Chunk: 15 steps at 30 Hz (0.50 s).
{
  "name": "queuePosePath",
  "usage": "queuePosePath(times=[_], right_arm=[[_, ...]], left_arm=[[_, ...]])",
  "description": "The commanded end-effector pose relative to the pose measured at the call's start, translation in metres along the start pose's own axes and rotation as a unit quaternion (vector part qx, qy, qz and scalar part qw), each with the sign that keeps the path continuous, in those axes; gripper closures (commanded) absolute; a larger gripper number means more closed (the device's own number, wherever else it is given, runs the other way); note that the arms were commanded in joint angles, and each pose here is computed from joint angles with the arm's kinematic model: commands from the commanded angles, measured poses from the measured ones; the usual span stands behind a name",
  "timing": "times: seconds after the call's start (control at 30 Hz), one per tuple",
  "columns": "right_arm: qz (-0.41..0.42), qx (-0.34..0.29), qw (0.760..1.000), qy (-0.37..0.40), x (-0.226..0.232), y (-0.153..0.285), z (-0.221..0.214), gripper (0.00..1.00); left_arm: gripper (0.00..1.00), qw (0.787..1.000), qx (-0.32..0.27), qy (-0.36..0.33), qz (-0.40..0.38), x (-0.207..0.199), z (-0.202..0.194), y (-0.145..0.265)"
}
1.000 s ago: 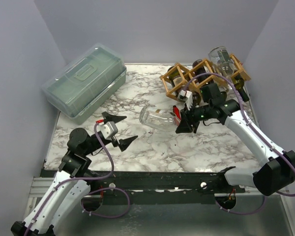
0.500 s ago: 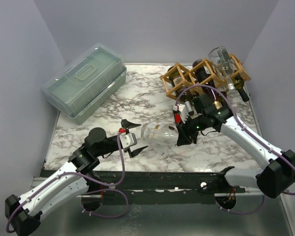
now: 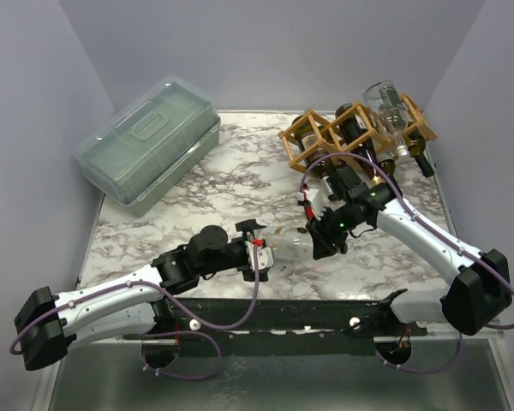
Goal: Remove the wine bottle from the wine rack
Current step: Place the wine bottle at the center of the board.
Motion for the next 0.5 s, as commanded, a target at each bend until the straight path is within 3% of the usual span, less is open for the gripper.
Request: queuePosePath(times=[0.0,0.47], right_arm=[[0.024,-0.067,0.996,0.054,0.011,0.013,0.035,1.00],[0.034,-0.018,0.999,0.030,0.015,0.017,0.038,1.00]], left_arm=[[0.01,0.998,-0.016,-0.038,0.049,0.017,0.012,-0.014],[0.01,0.998,-0.053,-0.032,-0.009,-0.007,0.014,-0.051]])
Point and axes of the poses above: each gripper's point midway between its finger pads, its own y axis back along the fingers, its own x axis along the line the jaws close on, z = x × y, the point moved 3 cm from there along y, back along the fingers
